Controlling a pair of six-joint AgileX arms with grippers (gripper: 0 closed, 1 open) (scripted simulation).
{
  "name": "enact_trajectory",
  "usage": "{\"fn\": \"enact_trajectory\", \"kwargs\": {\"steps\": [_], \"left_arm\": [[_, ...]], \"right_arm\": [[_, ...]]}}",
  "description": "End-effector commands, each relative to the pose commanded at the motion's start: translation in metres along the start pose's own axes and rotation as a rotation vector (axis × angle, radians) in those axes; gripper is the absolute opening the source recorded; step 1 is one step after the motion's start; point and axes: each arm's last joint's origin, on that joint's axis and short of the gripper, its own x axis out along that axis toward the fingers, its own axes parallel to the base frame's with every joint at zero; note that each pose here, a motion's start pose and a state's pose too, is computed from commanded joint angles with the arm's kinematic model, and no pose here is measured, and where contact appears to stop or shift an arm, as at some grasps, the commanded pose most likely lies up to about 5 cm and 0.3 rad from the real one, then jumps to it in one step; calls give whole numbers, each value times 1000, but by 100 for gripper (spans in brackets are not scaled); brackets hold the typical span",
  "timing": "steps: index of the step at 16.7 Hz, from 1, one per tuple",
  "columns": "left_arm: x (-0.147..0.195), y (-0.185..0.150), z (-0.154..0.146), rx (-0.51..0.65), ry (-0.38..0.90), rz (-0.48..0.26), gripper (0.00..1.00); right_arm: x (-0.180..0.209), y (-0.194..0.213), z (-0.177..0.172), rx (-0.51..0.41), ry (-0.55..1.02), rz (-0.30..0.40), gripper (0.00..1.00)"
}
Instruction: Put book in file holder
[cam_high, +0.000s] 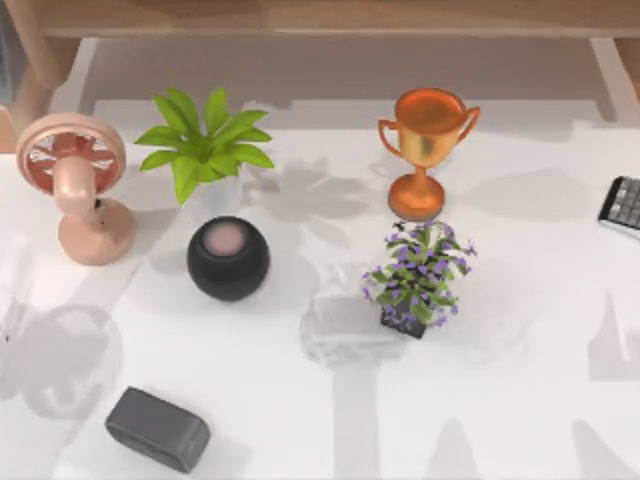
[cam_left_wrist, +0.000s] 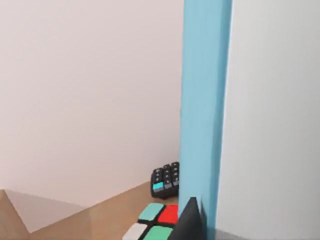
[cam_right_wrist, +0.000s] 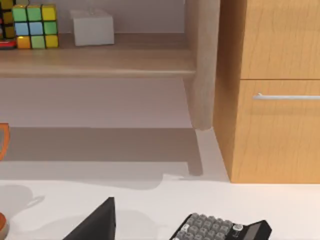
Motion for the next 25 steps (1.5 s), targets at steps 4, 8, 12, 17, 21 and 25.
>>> {"fn": "enact_trajectory", "kwargs": {"steps": [4,8,12,17,21,25], "left_arm": [[-43,30,-43,221,65,-87,0],[-61,53,-125,419,201,-168,0],[-74,77,-225,561,350,-229,0],[-95,115,-328,726,455,-224,0],[-99,145,-381,902,464,-167,0],[-86,168,-414,1083,422,-105,0]], "right_arm": [[0,0,0,0,0,0,100],[0,0,0,0,0,0,100],[0,0,0,0,0,0,100],[0,0,0,0,0,0,100],[0,0,0,0,0,0,100],[0,0,0,0,0,0,100]]}}
